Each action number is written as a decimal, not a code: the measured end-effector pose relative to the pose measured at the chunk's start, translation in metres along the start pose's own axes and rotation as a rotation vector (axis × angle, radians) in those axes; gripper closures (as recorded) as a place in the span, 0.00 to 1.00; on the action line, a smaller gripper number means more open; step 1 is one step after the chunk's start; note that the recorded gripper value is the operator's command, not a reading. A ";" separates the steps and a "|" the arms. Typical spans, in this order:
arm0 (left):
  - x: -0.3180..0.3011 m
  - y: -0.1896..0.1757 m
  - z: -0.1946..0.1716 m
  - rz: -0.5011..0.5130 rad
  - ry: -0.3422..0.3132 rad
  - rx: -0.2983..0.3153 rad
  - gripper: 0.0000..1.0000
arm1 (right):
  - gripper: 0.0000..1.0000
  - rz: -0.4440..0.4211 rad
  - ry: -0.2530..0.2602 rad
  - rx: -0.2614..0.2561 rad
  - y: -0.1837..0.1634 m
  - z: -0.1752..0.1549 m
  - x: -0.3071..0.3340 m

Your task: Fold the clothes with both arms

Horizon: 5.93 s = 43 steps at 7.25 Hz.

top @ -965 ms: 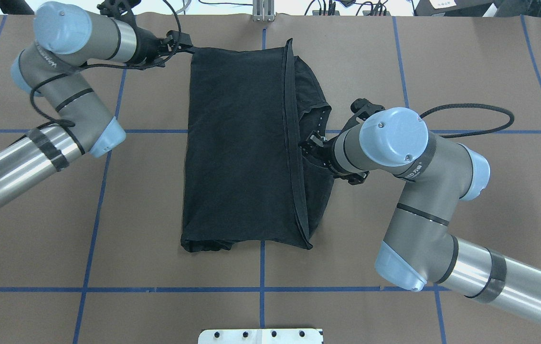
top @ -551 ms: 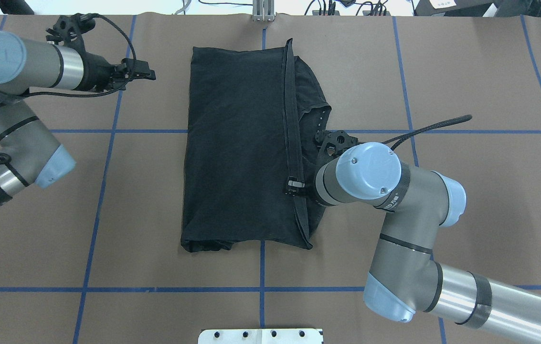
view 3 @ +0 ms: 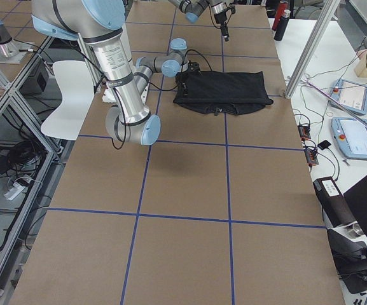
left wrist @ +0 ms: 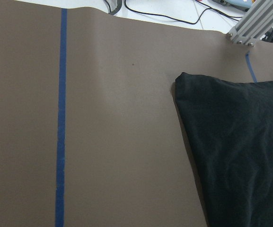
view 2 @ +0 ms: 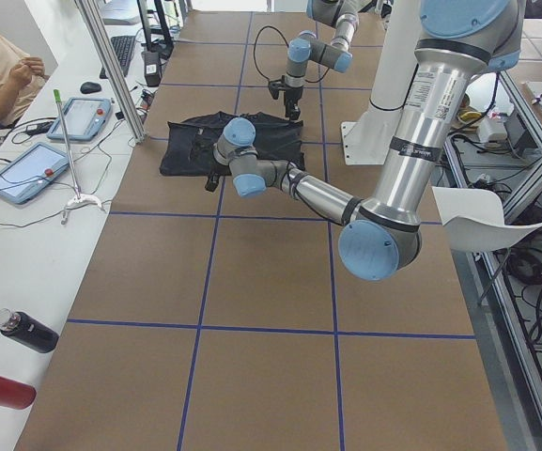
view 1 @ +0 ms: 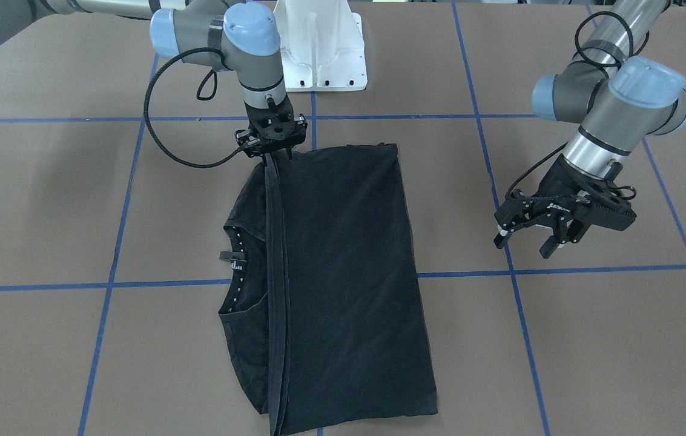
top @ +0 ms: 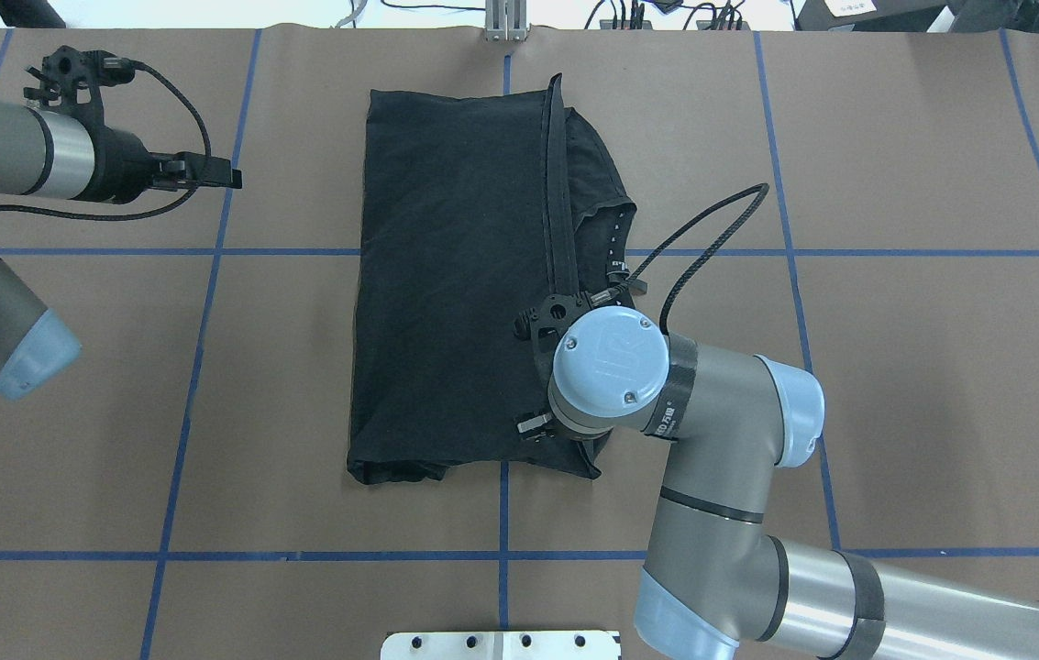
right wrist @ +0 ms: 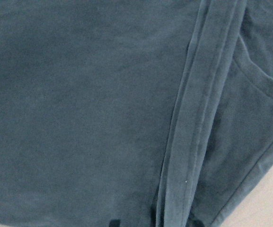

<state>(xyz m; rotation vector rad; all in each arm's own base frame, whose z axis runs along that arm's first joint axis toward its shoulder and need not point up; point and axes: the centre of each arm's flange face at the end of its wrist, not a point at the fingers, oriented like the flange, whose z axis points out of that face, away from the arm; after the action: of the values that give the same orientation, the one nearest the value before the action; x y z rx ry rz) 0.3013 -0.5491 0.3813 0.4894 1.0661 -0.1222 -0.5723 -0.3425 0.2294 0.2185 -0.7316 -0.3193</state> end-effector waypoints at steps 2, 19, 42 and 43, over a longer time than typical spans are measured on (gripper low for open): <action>-0.001 0.001 -0.001 -0.001 -0.006 -0.002 0.00 | 0.61 -0.061 0.049 -0.028 -0.003 0.018 -0.009; 0.004 0.003 0.003 -0.072 -0.002 -0.003 0.00 | 1.00 -0.121 0.189 -0.101 0.025 0.013 0.030; 0.011 -0.001 0.002 -0.090 -0.004 0.033 0.00 | 0.42 0.929 -0.018 0.098 0.050 0.034 0.051; 0.011 -0.001 0.002 -0.091 -0.004 0.033 0.00 | 0.61 0.928 -0.014 0.098 0.049 0.037 0.050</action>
<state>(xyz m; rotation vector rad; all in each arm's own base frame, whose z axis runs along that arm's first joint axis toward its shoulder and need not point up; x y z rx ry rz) 0.3077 -0.5496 0.3720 0.4698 1.0843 -0.2211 -0.5522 -0.3181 0.3017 -0.0462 -0.7886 0.5985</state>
